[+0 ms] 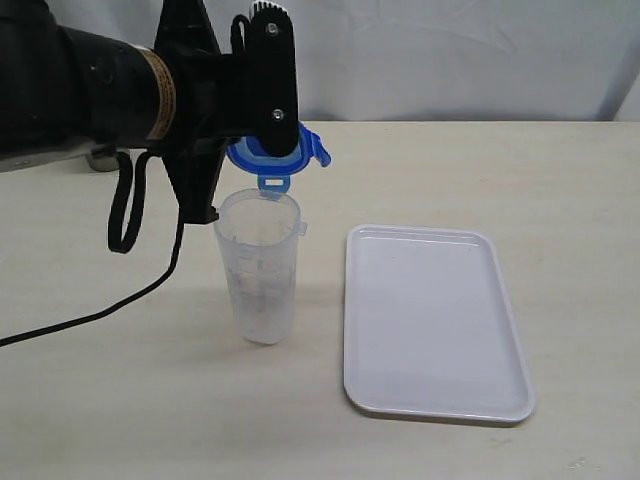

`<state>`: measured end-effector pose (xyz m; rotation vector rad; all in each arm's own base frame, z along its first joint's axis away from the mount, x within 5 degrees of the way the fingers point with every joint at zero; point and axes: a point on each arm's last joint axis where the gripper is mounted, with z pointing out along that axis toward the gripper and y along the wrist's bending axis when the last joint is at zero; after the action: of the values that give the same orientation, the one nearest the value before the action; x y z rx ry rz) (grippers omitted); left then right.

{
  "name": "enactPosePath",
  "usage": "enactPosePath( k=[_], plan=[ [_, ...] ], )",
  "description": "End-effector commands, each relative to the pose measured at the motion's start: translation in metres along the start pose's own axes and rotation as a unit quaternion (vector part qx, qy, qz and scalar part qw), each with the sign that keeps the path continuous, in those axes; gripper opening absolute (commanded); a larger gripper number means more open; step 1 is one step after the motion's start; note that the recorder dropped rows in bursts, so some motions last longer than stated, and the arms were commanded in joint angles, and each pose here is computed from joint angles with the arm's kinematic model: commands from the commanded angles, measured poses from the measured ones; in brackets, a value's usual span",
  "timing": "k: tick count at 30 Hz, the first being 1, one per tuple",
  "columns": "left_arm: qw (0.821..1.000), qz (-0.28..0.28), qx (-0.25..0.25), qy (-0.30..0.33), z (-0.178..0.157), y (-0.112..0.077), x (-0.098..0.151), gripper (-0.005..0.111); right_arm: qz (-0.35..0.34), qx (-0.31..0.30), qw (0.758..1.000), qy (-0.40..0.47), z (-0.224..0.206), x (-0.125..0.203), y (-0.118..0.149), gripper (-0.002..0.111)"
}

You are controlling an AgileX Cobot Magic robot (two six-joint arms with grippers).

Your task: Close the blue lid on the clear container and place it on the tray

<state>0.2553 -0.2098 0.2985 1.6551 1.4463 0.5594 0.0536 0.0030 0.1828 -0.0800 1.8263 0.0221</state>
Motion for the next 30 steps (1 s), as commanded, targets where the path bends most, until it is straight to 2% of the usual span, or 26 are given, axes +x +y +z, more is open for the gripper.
enactPosePath(
  k=[1, 9, 17, 30],
  plan=[
    [1.0, 0.0, 0.006, 0.005, 0.008, -0.004, 0.0, 0.0, 0.003, 0.001, 1.0, -0.002, 0.0, 0.0, 0.0, 0.004],
    [1.0, -0.003, 0.001, 0.021, 0.007, -0.003, 0.003, 0.0, 0.003, 0.001, 1.0, -0.002, 0.0, 0.0, 0.0, 0.004],
    [0.999, -0.047, -0.004, 0.021, 0.004, -0.001, 0.004, 0.0, 0.003, 0.001, 1.0, -0.002, 0.0, 0.0, 0.0, 0.004],
    [0.999, -0.041, -0.007, 0.026, -0.007, -0.002, -0.002, 0.0, 0.003, 0.001, 1.0, -0.002, 0.0, 0.0, 0.0, 0.004]
  ],
)
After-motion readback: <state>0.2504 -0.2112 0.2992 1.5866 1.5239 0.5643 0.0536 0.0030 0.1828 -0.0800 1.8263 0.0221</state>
